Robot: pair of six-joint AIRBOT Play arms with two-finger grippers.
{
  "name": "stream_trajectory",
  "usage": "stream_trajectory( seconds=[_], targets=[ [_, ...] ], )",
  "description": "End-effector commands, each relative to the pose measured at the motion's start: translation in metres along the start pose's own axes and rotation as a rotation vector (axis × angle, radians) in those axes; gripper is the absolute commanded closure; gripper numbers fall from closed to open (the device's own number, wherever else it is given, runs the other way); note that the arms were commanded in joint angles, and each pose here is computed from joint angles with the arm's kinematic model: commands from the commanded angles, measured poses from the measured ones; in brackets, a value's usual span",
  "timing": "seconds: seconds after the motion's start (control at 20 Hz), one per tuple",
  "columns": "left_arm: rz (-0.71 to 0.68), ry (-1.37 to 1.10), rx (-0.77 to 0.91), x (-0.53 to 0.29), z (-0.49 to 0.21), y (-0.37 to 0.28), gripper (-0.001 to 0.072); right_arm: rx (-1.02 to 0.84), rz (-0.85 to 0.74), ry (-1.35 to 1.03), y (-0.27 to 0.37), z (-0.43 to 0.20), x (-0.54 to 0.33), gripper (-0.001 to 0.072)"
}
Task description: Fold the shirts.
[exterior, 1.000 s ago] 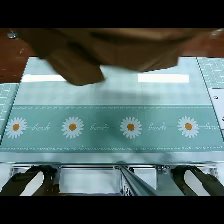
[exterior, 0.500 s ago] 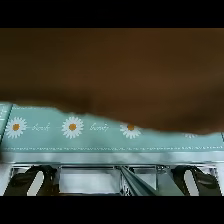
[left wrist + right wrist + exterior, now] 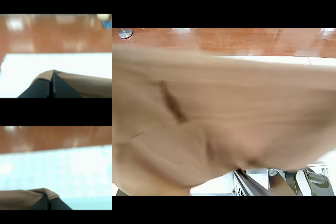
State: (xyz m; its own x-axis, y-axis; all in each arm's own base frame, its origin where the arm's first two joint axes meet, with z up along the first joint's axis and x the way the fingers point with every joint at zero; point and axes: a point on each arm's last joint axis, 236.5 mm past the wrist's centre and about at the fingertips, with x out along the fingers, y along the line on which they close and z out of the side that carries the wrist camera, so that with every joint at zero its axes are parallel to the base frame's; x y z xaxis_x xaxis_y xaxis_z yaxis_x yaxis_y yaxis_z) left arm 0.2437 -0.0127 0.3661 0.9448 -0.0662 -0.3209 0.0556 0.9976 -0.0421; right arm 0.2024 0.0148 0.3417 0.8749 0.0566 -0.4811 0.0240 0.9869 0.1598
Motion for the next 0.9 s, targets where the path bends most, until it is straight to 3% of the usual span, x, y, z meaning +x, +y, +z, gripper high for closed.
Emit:
stream_trajectory(
  seconds=[0.0,0.5,0.85],
  targets=[
    [-0.081,0.206,-0.121,0.094,-0.074,-0.002,0.0681,0.071,0.131,0.189,-0.004,-0.045,0.102,0.0687],
    [-0.067,0.417,-0.300,0.318,-0.166,0.009,0.0681,0.323,0.171,0.380,-0.068,-0.077,0.375,0.0686],
    [-0.101,0.506,-0.389,0.373,-0.219,-0.013,0.0681,0.397,0.214,0.518,-0.056,-0.108,0.457,0.0687]
  ],
)
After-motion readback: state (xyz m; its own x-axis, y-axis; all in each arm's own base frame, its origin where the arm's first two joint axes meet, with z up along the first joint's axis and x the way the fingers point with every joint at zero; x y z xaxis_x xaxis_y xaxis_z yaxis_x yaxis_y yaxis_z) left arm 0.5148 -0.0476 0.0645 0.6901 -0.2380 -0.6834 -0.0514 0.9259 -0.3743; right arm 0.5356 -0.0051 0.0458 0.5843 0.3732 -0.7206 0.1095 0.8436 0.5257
